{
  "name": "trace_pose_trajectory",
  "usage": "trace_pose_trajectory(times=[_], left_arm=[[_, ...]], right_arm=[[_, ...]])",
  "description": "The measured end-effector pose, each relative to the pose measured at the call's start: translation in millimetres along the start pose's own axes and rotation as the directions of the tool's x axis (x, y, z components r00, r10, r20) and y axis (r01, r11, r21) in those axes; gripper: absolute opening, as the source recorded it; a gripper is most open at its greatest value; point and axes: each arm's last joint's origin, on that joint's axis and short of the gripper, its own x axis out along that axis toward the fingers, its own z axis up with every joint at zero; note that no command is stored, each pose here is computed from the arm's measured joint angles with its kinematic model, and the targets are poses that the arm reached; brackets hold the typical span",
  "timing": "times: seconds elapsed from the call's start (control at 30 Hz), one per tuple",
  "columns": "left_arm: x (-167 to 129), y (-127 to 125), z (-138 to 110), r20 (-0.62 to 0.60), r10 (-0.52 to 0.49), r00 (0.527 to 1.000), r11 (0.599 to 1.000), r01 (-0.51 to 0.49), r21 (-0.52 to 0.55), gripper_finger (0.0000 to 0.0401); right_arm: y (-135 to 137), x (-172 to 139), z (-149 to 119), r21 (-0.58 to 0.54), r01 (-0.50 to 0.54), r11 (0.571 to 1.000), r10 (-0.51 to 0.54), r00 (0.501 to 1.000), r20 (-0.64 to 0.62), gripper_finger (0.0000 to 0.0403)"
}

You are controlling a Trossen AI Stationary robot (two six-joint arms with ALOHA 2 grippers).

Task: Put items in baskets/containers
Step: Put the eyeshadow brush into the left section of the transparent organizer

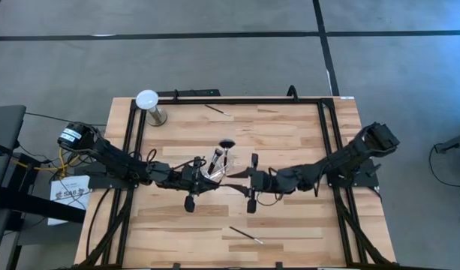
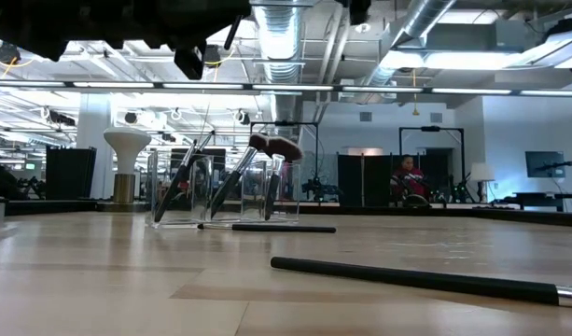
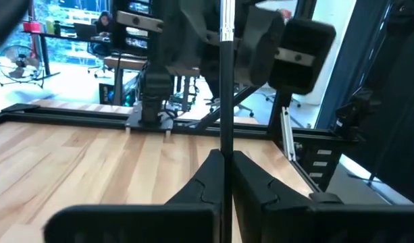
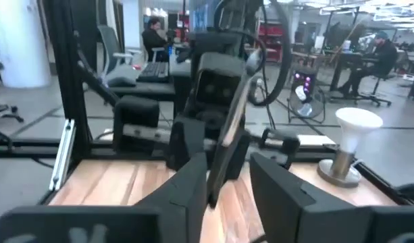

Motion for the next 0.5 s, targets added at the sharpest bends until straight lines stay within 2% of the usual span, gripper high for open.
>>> trace_pose_trajectory(times=[0.1,0.27,0.5], left_arm=[[0,0,0,-0.001,0.002,1.000,1.000,-0.002,0.000,0.0011],[0,0,0,-0.001,0.002,1.000,1.000,-0.002,0.015,0.0011],[0,0,-1,-0.008,0.006,1.000,1.000,-0.006,0.017,0.0011]], right_arm=[[-6,3,4,0.011,-0.021,1.000,0.021,0.998,0.051,0.0137],[-15,6,7,0.019,0.000,1.000,-0.002,0.997,0.080,0.0178],[-22,9,9,0.028,-0.073,0.997,0.069,0.990,0.122,0.0186]])
